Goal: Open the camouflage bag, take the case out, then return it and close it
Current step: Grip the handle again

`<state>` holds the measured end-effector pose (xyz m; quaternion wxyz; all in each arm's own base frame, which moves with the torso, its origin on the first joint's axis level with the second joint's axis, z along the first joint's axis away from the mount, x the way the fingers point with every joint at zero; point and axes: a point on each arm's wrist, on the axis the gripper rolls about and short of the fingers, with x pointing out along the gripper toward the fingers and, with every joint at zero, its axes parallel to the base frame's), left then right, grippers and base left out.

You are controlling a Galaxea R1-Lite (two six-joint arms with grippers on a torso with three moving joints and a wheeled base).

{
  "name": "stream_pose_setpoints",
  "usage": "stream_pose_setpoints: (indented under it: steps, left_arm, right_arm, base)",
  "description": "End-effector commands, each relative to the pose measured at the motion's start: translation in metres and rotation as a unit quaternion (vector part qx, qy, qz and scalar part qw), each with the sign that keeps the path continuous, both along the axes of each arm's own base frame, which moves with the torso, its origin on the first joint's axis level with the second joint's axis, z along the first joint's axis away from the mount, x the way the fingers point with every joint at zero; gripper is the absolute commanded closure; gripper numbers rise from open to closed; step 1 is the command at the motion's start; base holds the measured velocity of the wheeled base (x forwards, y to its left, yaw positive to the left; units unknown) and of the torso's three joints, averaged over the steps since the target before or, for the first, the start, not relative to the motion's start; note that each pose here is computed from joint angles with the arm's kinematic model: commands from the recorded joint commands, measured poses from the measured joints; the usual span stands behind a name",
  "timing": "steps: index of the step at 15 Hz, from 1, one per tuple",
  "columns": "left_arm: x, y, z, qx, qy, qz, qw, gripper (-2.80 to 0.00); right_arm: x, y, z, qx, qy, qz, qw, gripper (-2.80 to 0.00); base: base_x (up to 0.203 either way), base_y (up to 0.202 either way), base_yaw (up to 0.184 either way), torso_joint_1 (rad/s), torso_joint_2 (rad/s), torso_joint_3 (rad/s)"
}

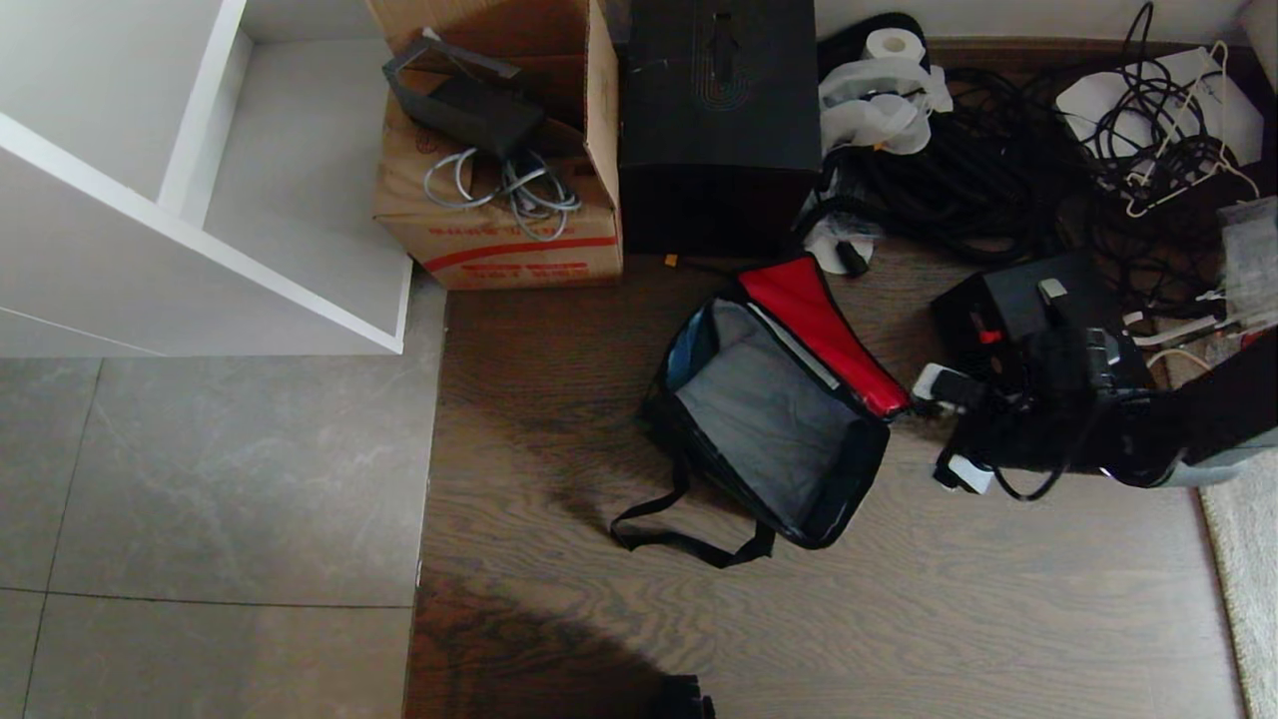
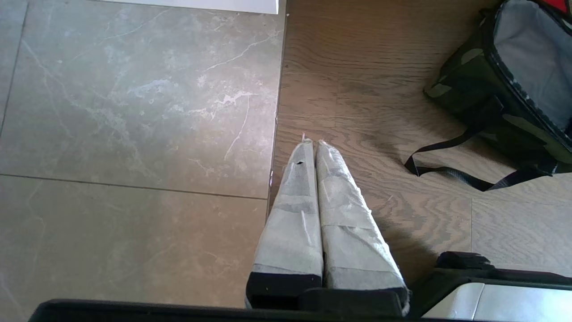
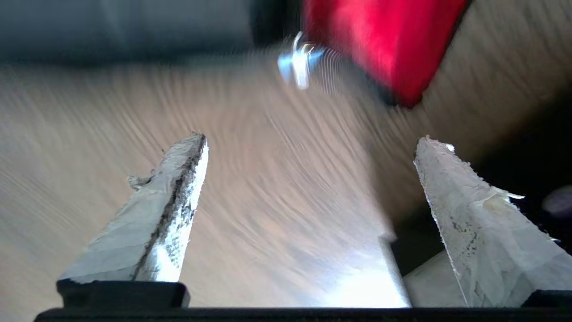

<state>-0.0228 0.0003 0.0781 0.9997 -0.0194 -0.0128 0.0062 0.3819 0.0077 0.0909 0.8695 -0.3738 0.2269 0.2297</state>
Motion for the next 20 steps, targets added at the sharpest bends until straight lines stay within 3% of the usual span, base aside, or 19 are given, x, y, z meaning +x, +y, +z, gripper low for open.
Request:
stream_pose_setpoints:
  steps: [1, 2, 5, 13, 16, 18, 20]
  left_arm:
    - [0.001, 0.000, -0.003, 0.000, 0.004, 0.000, 1.0000, 0.00]
    - [0.001, 0.000, -0.003, 0.000, 0.004, 0.000, 1.0000, 0.00]
    - [0.001, 0.000, -0.003, 0.000, 0.004, 0.000, 1.0000, 0.00]
    - [0.001, 0.000, -0.003, -0.001, 0.004, 0.000, 1.0000, 0.00]
    - [0.001, 0.000, -0.003, 0.000, 0.004, 0.000, 1.0000, 0.00]
    - [0.001, 0.000, -0.003, 0.000, 0.004, 0.000, 1.0000, 0.00]
    - [0.001, 0.000, -0.003, -0.001, 0.004, 0.000, 1.0000, 0.00]
  right_arm:
    - [0.012, 0.046, 0.031, 0.111, 0.001, -0.090, 0.990, -2.80]
    - [0.012, 0.055, 0.034, 0.118, 0.008, -0.112, 0.987, -2.80]
    - [0.019, 0.064, 0.055, 0.139, -0.002, -0.113, 0.984, -2.80]
    - [0.061, 0.119, 0.028, 0.154, -0.010, -0.073, 0.985, -2.80]
    - [0.086, 0.132, 0.004, 0.160, -0.058, -0.064, 0.983, -2.80]
    - [0.098, 0.139, 0.002, 0.160, -0.105, -0.067, 0.979, -2.80]
    - [0.109, 0.142, -0.005, 0.153, -0.126, -0.089, 0.976, -2.80]
  base:
    - [0.000, 0.000, 0.000, 0.000, 0.00, 0.000]
    - [0.000, 0.000, 0.000, 0.000, 0.00, 0.000]
    - [0.000, 0.000, 0.000, 0.000, 0.00, 0.000]
    - [0.000, 0.000, 0.000, 0.000, 0.00, 0.000]
    - [0.000, 0.000, 0.000, 0.000, 0.00, 0.000]
    - [0.000, 0.000, 0.000, 0.000, 0.00, 0.000]
    - [0.000, 0.000, 0.000, 0.000, 0.00, 0.000]
